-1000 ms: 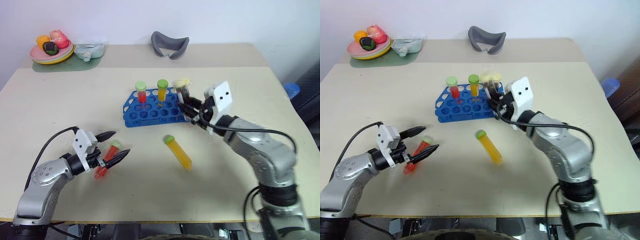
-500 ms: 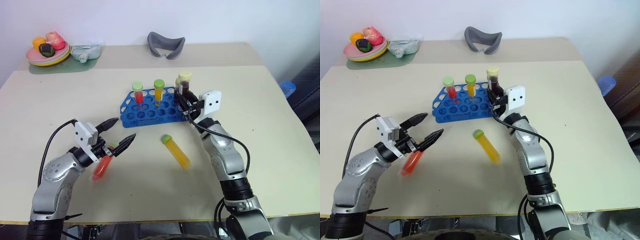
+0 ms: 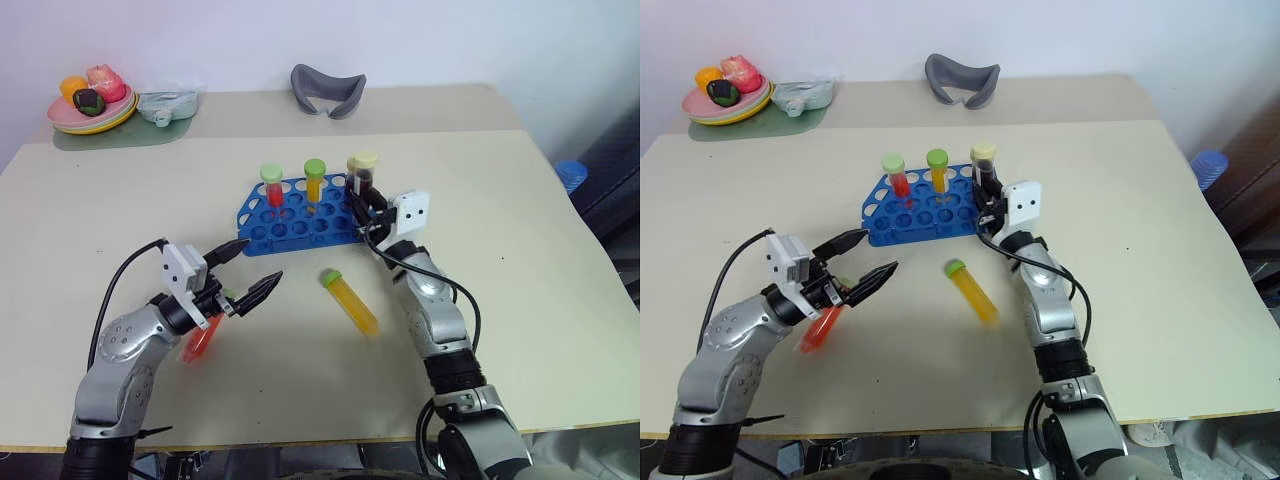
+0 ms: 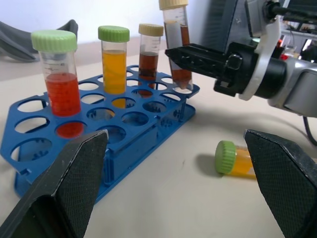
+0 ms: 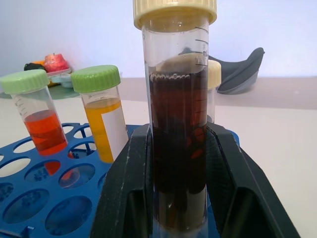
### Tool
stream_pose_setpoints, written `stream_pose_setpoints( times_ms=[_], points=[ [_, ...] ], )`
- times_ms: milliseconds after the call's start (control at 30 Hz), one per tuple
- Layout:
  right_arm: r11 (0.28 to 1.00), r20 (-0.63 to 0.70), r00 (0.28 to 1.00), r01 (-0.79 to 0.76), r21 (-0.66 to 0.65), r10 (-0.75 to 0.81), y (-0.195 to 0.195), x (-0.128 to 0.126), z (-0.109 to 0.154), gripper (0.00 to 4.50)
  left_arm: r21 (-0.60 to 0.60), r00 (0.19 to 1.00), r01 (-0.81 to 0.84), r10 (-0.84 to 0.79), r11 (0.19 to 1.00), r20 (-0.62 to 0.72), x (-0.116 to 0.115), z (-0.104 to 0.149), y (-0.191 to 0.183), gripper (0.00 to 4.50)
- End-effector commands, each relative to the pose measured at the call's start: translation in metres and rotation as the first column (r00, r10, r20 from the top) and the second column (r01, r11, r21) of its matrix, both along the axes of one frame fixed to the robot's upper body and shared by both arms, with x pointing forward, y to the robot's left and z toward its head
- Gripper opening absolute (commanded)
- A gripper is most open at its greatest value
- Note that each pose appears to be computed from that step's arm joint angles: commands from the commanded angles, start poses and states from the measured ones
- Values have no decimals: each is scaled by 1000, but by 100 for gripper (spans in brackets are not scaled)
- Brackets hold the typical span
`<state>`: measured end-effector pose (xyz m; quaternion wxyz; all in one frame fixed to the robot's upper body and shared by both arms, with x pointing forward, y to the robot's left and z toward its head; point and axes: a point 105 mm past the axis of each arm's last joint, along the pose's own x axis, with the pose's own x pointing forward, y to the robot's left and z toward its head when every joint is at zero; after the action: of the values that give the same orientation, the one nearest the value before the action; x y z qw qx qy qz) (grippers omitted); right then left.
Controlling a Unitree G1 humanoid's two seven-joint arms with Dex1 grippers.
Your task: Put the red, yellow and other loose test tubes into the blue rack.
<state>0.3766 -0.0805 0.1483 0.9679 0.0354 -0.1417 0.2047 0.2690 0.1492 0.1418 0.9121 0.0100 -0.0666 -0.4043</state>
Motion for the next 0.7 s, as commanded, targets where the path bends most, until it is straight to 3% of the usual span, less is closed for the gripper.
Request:
stream_pose_setpoints(
  times_ms=[33,233,467,500,700],
  points=[
    [1000,40,999,8,18,-9,1,2,8,81,-4,998,43,-43,999,49,-4,17,-10,450],
    [1000,37,999,9,23,-10,-1,2,4,81,-10,998,51,-51,999,48,-5,22,-15,450],
    [999,63,998,0,38,-2,-3,-2,11,416,-14,997,66,-66,998,44,-6,27,-22,450],
    [999,72,997,-1,36,-1,-3,-2,13,445,-14,997,67,-67,998,43,-6,26,-22,450],
    [1000,88,996,-3,26,1,-7,-6,19,445,-16,997,74,-73,997,38,-7,25,-25,450]
  ],
)
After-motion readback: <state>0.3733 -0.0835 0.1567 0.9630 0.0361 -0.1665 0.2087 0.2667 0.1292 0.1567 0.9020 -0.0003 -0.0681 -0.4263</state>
